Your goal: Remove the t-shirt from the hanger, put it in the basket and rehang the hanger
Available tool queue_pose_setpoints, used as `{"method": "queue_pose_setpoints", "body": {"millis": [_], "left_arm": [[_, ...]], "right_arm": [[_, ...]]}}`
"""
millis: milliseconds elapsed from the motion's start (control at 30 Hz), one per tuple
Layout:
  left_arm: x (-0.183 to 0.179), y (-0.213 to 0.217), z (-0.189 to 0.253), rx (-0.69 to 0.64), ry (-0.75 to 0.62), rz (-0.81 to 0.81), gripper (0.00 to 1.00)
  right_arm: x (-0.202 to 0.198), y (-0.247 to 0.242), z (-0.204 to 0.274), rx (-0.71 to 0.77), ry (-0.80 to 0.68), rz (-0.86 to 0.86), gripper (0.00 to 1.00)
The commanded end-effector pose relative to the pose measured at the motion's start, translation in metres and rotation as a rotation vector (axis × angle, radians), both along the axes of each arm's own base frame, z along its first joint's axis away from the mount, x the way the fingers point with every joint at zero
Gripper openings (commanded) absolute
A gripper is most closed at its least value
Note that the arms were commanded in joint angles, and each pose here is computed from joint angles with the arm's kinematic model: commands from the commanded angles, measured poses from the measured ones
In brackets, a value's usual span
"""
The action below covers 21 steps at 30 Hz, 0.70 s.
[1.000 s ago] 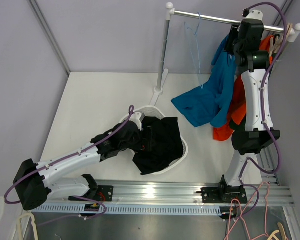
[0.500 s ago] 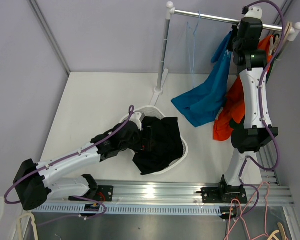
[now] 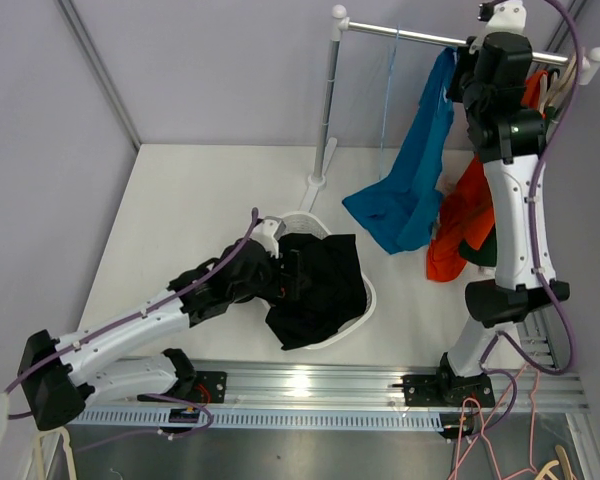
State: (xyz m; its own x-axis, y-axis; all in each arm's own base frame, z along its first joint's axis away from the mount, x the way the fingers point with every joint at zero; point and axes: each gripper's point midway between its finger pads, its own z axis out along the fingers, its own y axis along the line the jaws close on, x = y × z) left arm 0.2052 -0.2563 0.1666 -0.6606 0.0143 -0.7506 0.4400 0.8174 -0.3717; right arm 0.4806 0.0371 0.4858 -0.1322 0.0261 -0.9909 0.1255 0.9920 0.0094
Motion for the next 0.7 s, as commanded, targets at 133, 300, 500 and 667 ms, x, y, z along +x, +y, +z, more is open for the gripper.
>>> {"method": "queue_pose_setpoints", "body": {"millis": [133,300,500,667], "left_arm": [[-0.008,-0.021,0.067,-0.065,-0.214,-0.092,0.99],[-0.042,-0.056,0.112,-0.111,-0.478,-0.207,1.00],[-0.101,-0.099,0.156,-0.315,-0.755,-0.369,1.00],[-0.118,-0.123,0.156,-0.380,-0.880,-0.422,1.00]], "right_arm": [[-0.064,-0.012,0.033,0.061,-0.039,-0.039,0.00],[-0.095,-0.002,-0.003,0.224,0.024,-0.069,0.00],[-0.132,-0.001,-0.014,0.366,0.023,-0.131,0.00],[-0.152,0.010,-0.013,0.417,0.038,-0.085,0.00]]}}
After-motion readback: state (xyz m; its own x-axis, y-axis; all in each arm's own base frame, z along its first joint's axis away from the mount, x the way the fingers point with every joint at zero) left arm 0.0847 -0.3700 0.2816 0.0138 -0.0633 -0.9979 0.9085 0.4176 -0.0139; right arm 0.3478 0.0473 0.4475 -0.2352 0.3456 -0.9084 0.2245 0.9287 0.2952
